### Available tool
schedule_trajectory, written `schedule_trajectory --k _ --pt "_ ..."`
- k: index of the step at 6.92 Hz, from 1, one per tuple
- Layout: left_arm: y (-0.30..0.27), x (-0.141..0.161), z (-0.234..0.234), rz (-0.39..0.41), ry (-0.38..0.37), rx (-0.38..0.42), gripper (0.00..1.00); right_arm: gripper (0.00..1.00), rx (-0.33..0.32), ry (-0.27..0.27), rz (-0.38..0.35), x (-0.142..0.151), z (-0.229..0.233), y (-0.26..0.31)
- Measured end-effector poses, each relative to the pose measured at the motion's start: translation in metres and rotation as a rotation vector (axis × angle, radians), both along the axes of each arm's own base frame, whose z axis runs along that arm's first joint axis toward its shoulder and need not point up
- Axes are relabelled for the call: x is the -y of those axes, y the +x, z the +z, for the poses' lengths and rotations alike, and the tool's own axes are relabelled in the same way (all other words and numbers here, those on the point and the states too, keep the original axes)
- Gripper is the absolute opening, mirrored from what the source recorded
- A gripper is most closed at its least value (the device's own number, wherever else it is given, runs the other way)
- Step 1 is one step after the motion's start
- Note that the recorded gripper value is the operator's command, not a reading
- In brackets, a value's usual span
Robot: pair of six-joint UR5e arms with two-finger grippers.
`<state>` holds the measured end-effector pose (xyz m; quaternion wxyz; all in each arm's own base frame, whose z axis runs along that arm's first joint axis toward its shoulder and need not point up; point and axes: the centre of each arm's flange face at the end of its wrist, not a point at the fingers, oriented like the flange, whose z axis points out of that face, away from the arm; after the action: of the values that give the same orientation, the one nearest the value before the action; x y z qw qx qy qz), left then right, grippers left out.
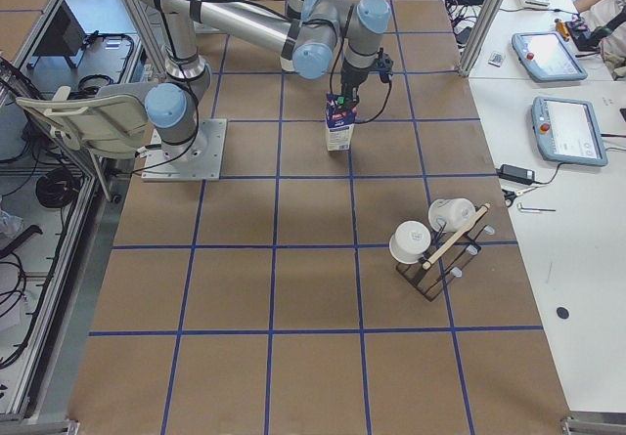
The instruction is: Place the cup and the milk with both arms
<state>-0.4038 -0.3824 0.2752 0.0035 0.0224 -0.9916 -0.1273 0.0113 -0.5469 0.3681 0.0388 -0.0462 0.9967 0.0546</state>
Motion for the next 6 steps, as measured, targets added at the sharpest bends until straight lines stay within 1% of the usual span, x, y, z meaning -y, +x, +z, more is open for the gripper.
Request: schedule_trajectory --k 1,2,3,4,5,6 --pt "0.000 -0.003 -0.004 -0.002 0.015 0.006 1.00 0.20 -0.001 0.000 0.002 0.001 0.005 0.004" --pt "0.002 -0.002 0.000 -0.004 0.010 0.014 1.00 0.20 -0.003 0.005 -0.003 0.000 0.007 0.017" --pt "0.007 0.002 0.016 -0.008 -0.017 0.012 1.00 0.20 -0.007 0.015 -0.009 -0.003 0.009 0.037" --pt "0.017 0.014 0.044 -0.024 -0.044 0.004 1.00 0.20 -0.007 0.024 -0.014 -0.008 0.012 0.057" --pt "0.039 0.032 0.085 -0.051 -0.065 0.005 1.00 0.20 0.003 0.038 -0.028 -0.017 0.019 0.074" --pt "0.071 0.056 0.132 -0.055 -0.101 0.005 1.00 0.20 0.014 0.053 -0.044 -0.027 0.026 0.088"
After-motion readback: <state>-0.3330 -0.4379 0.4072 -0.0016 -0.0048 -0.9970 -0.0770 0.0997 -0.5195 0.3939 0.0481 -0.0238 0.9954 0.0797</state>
